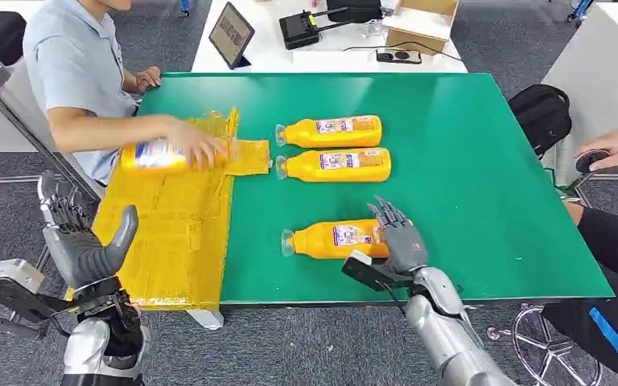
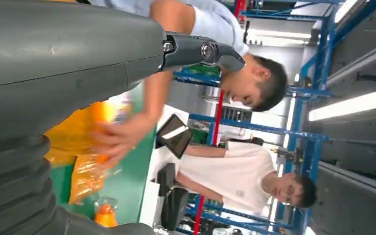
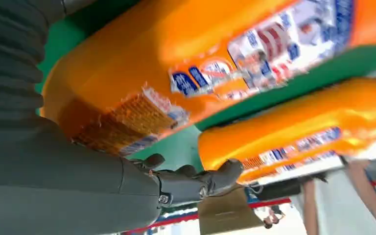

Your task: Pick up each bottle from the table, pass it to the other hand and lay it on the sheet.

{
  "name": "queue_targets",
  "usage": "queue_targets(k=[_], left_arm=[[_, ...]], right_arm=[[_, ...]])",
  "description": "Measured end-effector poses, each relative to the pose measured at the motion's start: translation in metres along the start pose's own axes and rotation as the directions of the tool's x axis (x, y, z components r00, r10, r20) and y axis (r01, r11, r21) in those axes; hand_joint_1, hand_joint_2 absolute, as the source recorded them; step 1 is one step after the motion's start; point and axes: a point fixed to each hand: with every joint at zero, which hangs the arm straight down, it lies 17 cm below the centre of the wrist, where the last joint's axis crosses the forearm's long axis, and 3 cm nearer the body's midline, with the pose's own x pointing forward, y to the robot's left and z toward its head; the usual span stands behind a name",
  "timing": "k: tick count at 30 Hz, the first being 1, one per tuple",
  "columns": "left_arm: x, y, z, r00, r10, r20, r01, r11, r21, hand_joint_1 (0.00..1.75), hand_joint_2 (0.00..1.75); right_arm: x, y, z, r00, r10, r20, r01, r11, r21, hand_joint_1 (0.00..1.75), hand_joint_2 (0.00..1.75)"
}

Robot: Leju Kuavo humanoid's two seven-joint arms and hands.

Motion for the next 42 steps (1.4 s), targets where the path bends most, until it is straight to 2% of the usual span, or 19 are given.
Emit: queue_targets(k=[4,7,8,10,13,25,27,32,36,39,41,42], left_arm=[[-0.004,-0.002,0.003,1.000,-0.008,-0.020,0.008,1.000,-0.010,0.00,1.75],[-0.008,-0.003,0.007,0.999,-0.022,-0.040,0.021,1.000,-0.019,0.00,1.75],[-0.009,-0.003,0.007,0.999,-0.026,-0.048,0.025,0.999,-0.022,0.00,1.75],[-0.013,-0.005,0.009,0.997,-0.029,-0.067,0.027,0.999,-0.033,0.00,1.75],[-0.017,-0.006,0.012,0.995,-0.036,-0.089,0.032,0.998,-0.047,0.00,1.75],[-0.024,-0.007,0.014,0.991,-0.030,-0.129,0.022,0.998,-0.061,0.00,1.75],[-0.024,-0.007,0.014,0.991,-0.028,-0.131,0.020,0.998,-0.064,0.00,1.75],[-0.027,-0.007,0.016,0.990,-0.025,-0.138,0.014,0.997,-0.076,0.00,1.75],[-0.024,-0.004,0.027,0.991,-0.030,-0.131,0.017,0.995,-0.101,0.00,1.75],[-0.024,-0.012,0.045,0.988,-0.084,-0.128,0.062,0.984,-0.170,0.00,1.75],[-0.031,-0.026,0.060,0.981,-0.095,-0.169,0.054,0.970,-0.235,0.00,1.75],[-0.036,-0.035,0.070,0.976,-0.081,-0.204,0.026,0.965,-0.261,0.00,1.75]], right_arm=[[-0.006,0.005,-0.008,0.996,0.069,-0.055,-0.067,0.997,0.037,0.00,1.75],[-0.012,0.016,-0.011,0.985,0.144,-0.098,-0.133,0.985,0.111,0.03,1.75],[-0.013,0.018,-0.013,0.979,0.169,-0.110,-0.153,0.979,0.134,0.28,1.75],[-0.015,0.024,-0.015,0.973,0.194,-0.124,-0.169,0.968,0.185,1.64,1.75],[-0.014,0.033,-0.015,0.970,0.208,-0.122,-0.174,0.954,0.243,1.75,1.75],[-0.008,0.039,-0.019,0.982,0.149,-0.120,-0.106,0.947,0.304,1.75,1.75],[-0.005,0.041,-0.019,0.988,0.096,-0.117,-0.054,0.946,0.321,1.75,1.75],[0.006,0.043,-0.017,0.984,-0.139,-0.109,0.168,0.928,0.331,1.75,1.75],[0.034,0.046,-0.005,0.915,-0.400,-0.048,0.396,0.870,0.294,1.75,1.75],[0.068,0.039,0.010,0.817,-0.576,0.028,0.557,0.802,0.215,1.75,1.75],[0.085,0.026,0.020,0.741,-0.667,0.079,0.652,0.743,0.152,1.71,1.75],[0.092,0.017,0.026,0.703,-0.704,0.105,0.694,0.711,0.118,1.75,1.75]])
